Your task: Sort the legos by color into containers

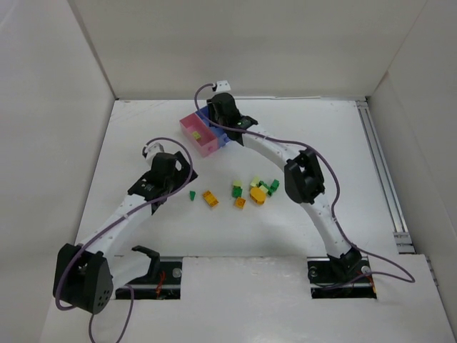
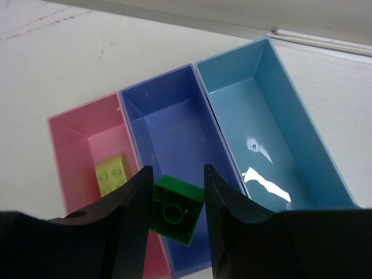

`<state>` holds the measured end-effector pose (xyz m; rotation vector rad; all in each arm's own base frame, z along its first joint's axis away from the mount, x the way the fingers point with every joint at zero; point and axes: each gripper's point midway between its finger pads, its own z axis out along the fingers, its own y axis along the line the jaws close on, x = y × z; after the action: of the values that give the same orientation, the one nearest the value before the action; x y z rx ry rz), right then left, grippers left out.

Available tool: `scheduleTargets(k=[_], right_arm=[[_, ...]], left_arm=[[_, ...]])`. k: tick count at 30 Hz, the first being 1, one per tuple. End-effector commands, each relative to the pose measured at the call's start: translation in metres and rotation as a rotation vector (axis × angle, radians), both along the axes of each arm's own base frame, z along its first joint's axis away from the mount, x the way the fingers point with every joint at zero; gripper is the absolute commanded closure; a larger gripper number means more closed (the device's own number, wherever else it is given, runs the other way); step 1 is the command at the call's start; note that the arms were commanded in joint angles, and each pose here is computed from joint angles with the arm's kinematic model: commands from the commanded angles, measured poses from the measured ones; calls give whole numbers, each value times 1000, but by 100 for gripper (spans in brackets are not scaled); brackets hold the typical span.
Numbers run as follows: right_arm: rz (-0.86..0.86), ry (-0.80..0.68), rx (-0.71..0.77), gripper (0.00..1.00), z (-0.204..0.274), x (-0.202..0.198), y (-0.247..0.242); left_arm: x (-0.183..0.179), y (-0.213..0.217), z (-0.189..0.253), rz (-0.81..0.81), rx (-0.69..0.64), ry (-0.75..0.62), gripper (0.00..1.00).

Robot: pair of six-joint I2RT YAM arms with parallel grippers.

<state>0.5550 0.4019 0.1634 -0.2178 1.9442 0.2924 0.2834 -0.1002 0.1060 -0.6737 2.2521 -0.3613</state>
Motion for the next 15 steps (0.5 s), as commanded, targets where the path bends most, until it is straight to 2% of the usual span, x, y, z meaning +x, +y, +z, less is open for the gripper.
scheduleTargets(k=[1, 3, 6, 7, 8, 13, 15], right_arm=[[29, -109, 75, 67, 43, 18, 8], [47, -101, 80, 59, 39, 22, 7], [63, -96, 87, 41, 36, 24, 6], [64, -102, 94, 16, 43, 26, 2], [64, -94, 88, 0, 37, 25, 2], [120, -87, 93, 0, 52, 11, 2], [140, -120, 93, 0, 77, 2, -3]], left_arm=[[21, -13, 31, -53, -20, -100, 0], [23, -15, 24, -60, -18, -75, 0], [24, -14, 16, -53, -2, -49, 0], [24, -14, 16, -53, -2, -49, 0], [26, -14, 15, -53, 0, -44, 0], [23, -18, -2, -56, -11, 18, 0], [22, -20, -1, -56, -23, 21, 0]])
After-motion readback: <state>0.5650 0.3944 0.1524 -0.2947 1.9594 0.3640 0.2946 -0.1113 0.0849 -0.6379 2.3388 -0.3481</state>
